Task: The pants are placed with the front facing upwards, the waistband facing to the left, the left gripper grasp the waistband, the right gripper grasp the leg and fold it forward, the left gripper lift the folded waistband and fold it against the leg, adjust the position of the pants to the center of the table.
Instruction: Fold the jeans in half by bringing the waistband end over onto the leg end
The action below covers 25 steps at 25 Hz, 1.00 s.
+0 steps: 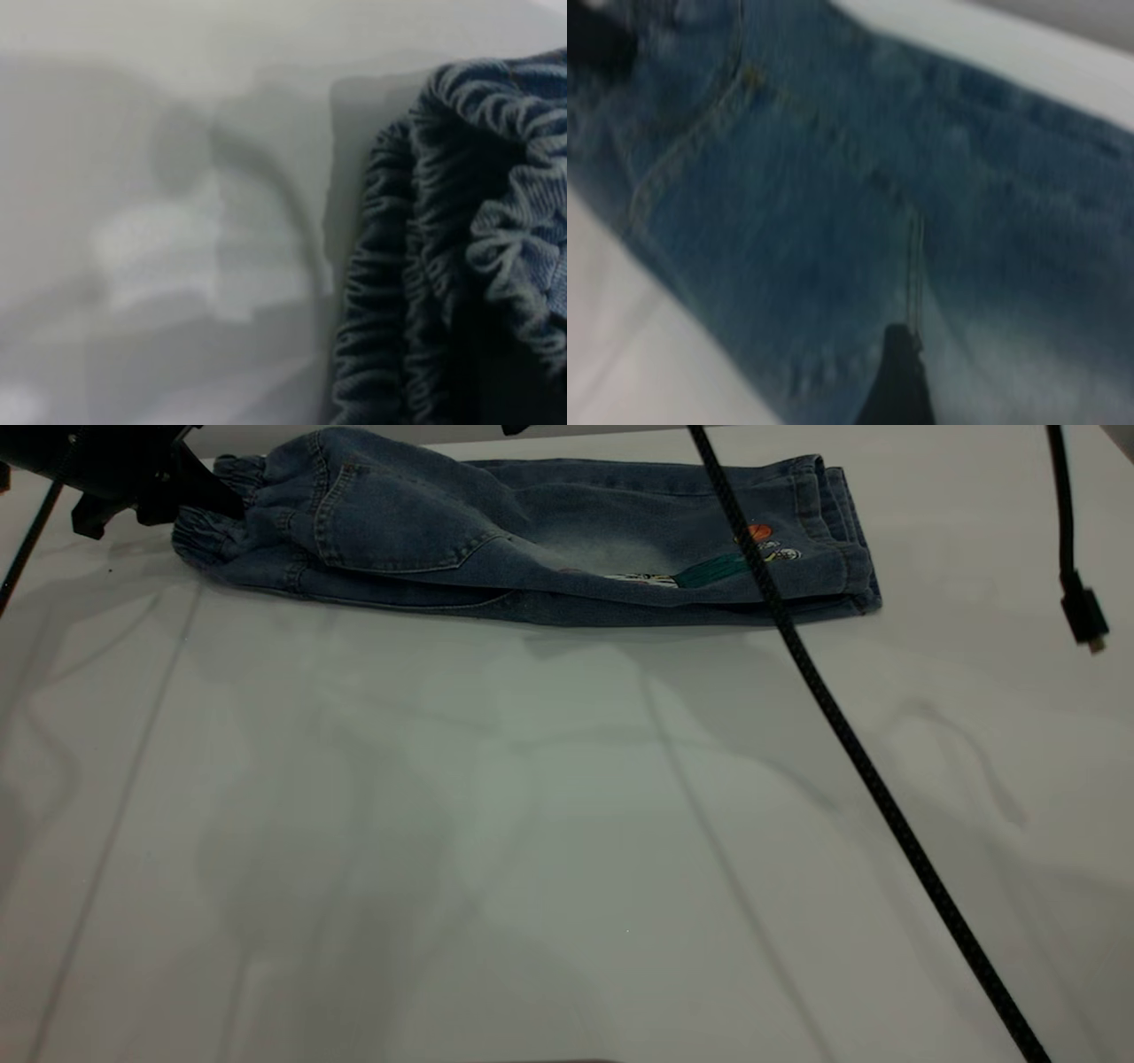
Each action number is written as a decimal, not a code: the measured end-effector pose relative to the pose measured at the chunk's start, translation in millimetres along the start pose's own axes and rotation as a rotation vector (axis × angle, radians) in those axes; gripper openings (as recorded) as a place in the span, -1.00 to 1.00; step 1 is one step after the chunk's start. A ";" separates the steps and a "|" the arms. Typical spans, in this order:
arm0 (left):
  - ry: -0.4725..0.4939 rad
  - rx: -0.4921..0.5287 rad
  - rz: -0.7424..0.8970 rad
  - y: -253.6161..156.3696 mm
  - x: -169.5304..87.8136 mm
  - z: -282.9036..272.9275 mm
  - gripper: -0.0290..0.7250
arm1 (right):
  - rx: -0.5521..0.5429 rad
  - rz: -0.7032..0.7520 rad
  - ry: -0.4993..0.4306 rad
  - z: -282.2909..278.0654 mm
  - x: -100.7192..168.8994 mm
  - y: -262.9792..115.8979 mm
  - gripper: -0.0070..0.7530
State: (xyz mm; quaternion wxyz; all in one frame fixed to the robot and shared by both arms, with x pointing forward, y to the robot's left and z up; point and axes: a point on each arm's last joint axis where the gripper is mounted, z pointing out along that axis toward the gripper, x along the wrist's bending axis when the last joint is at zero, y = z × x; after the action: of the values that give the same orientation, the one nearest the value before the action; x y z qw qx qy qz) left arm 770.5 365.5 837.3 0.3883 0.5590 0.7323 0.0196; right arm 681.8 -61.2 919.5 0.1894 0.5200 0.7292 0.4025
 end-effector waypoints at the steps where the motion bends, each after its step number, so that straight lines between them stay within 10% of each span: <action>1: -0.002 0.002 0.000 -0.2 -0.1 0.0 -0.85 | -0.017 0.006 -0.004 4.2 -1.1 -2.3 0.42; 16: -0.126 -0.003 0.179 31.1 -60.5 -62.3 -0.85 | 0.136 0.056 -0.043 61.4 -14.9 -82.1 0.42; 25: -0.210 0.015 0.298 34.3 -115.1 -89.1 -0.85 | 0.186 0.012 0.049 58.6 45.0 -94.8 0.34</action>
State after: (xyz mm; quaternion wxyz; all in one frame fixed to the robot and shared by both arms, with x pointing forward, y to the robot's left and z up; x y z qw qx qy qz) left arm 753.9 318.5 978.4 0.4513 0.6632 0.5970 0.0128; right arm 647.6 -10.2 816.1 0.1201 0.5295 0.7648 0.3467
